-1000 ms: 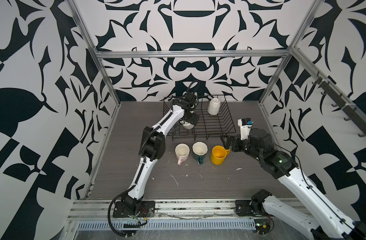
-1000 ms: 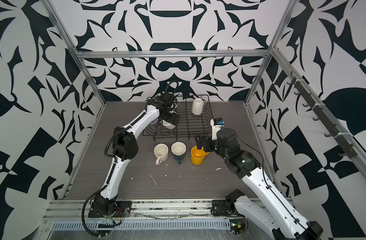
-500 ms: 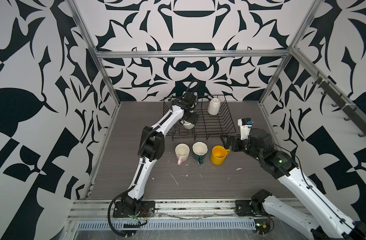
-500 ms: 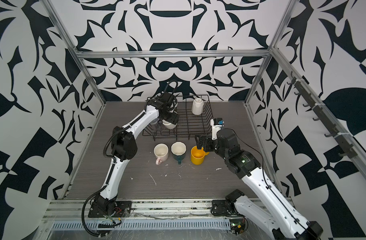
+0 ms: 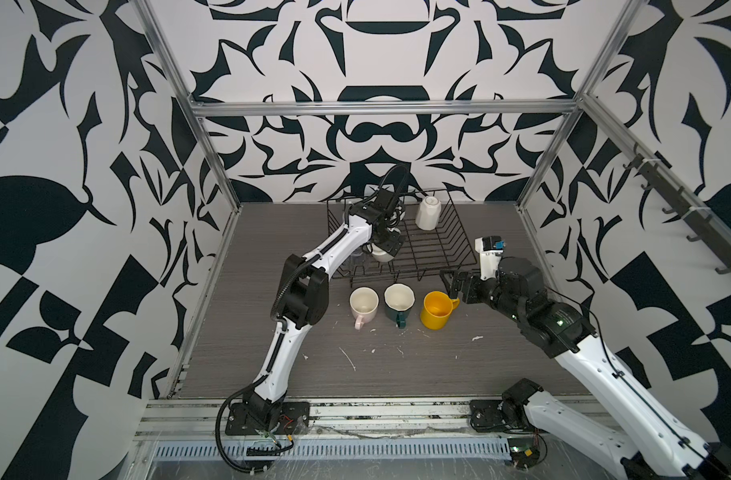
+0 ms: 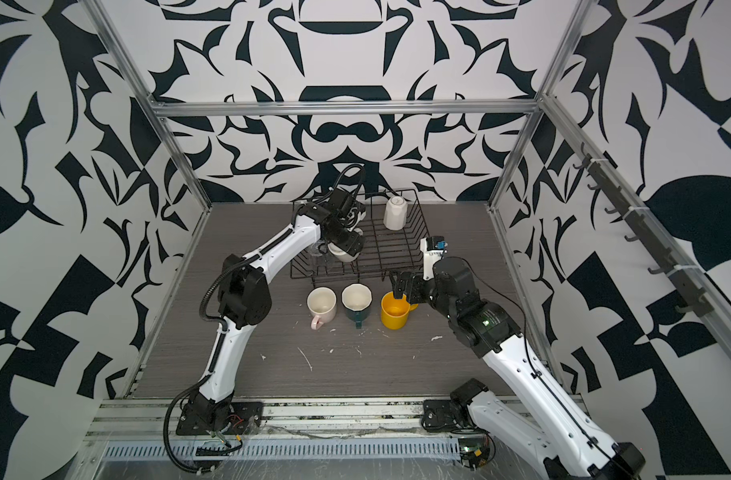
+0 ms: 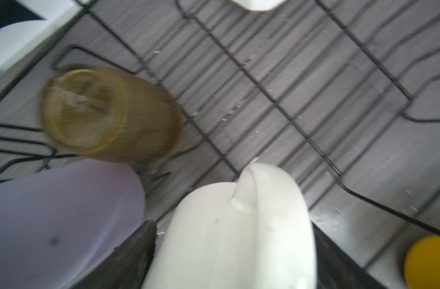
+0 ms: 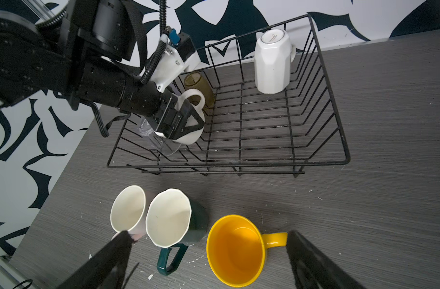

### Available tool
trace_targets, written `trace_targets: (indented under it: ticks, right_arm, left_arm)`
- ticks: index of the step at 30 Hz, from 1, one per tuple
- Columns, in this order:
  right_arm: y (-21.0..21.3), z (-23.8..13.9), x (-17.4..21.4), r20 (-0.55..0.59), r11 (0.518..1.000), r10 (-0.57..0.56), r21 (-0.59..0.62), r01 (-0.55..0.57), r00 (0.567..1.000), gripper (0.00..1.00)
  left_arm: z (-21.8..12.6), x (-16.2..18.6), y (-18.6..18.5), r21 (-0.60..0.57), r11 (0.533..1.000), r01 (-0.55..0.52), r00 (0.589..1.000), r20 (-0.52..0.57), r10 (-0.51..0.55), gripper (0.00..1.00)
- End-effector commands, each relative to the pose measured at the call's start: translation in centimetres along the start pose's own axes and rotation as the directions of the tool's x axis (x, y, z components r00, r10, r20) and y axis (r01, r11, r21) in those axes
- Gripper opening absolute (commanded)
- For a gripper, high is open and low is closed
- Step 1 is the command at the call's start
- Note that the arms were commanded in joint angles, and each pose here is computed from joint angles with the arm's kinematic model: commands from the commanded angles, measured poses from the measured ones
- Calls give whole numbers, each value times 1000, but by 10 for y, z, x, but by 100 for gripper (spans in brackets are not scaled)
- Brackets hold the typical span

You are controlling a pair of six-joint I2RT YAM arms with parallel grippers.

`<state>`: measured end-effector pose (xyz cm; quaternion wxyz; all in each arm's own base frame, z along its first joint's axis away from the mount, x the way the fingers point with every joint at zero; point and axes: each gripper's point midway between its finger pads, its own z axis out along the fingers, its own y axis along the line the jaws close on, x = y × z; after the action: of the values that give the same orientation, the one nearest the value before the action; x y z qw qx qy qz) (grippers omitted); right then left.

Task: Load the cups into the dish rack
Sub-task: 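Lower the red-lined mug into the rack beside the clear glass with the left gripper, then open the left gripper and raise it while the right reaches toward the yellow mug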

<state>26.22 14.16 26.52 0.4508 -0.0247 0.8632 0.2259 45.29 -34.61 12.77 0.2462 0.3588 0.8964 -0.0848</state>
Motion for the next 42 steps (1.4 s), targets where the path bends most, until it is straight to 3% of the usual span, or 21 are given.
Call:
trace_targets:
  ticks: [1, 13, 16, 27, 36, 42]
  right_arm:
    - [4, -7, -12, 51, 1000, -3, -21, 4, 999, 99]
    - [6, -9, -12, 53, 1000, 6, -31, -4, 999, 98]
    - [5, -8, -11, 50, 999, 7, -31, -5, 999, 98]
    - [5, -9, -10, 52, 999, 10, -33, -8, 999, 98]
    - [3, -12, -12, 49, 1000, -9, -12, 10, 999, 98]
    - [-10, -14, -6, -3, 996, -53, 69, 53, 999, 97]
  left_arm:
    - [-27, -16, -14, 25, 994, -104, 992, 72, 102, 79]
    - [-14, -8, -8, -11, 992, -129, 991, 35, 130, 84]
    - [-10, -6, -7, -15, 992, -129, 991, 27, 129, 91]
    - [-5, -14, -1, -51, 992, -112, 992, 50, 115, 98]
    - [-56, -51, -1, -59, 997, -43, 969, 242, 56, 100]
    - [-125, -77, 13, -49, 995, 88, 887, 458, -55, 100]
